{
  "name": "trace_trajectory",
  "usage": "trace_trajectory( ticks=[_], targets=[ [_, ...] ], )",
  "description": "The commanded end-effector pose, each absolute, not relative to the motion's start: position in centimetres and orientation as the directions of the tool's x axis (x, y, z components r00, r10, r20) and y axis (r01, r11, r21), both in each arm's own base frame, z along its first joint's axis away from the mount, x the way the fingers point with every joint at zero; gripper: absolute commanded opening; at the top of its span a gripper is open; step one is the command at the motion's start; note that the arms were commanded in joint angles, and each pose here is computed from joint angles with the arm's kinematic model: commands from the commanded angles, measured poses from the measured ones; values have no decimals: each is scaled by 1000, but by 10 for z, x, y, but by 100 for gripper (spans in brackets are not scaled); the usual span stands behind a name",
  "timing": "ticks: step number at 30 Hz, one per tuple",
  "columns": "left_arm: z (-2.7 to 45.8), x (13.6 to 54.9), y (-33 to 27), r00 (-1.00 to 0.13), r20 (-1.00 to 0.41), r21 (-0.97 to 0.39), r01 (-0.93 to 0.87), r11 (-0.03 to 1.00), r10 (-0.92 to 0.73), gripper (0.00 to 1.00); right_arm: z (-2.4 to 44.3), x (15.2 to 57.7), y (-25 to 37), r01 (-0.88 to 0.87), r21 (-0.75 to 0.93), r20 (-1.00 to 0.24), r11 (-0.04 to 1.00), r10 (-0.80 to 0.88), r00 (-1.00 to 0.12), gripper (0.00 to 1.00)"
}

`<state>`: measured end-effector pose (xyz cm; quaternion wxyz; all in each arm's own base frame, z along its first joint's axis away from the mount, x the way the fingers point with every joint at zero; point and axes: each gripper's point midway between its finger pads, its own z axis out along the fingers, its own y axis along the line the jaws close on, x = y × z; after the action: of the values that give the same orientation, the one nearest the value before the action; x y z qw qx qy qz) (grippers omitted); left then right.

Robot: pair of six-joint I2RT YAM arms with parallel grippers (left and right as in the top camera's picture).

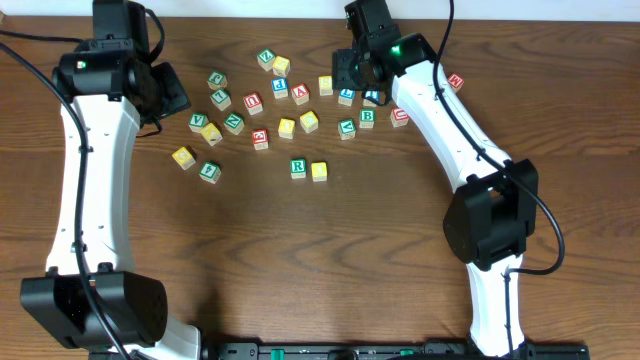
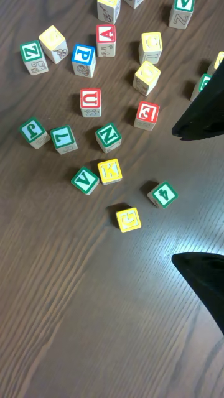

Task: Spell out ROBOT
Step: 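Move the right gripper over the pile above the green B block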

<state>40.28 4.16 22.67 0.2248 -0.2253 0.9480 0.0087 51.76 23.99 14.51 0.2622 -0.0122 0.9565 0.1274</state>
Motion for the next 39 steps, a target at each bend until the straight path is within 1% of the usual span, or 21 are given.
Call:
trace_trajectory(
  ticks=[1, 12, 23, 30, 39],
  targets=[
    [223, 404, 43, -799, -421, -80, -438, 896, -428, 57, 141, 523, 240, -76, 223, -510, 972, 50, -858, 56],
    [223, 404, 43, -799, -421, -80, -438, 896, -428, 57, 128, 519, 238, -62, 211, -477, 975, 47, -878, 55],
    [223, 404, 43, -799, -421, -80, -438, 896, -428, 57, 116, 510, 216, 12, 132, -440, 991, 69, -896, 53],
    [223, 404, 43, -800, -421, -80, -438, 896, -428, 57, 97, 502, 205, 47, 116, -393, 992, 89, -915, 53],
    [223, 404, 43, -800, -421, -80, -438, 896, -428, 57, 80, 499, 198, 65, 109, -373, 992, 102, -922, 53]
  ],
)
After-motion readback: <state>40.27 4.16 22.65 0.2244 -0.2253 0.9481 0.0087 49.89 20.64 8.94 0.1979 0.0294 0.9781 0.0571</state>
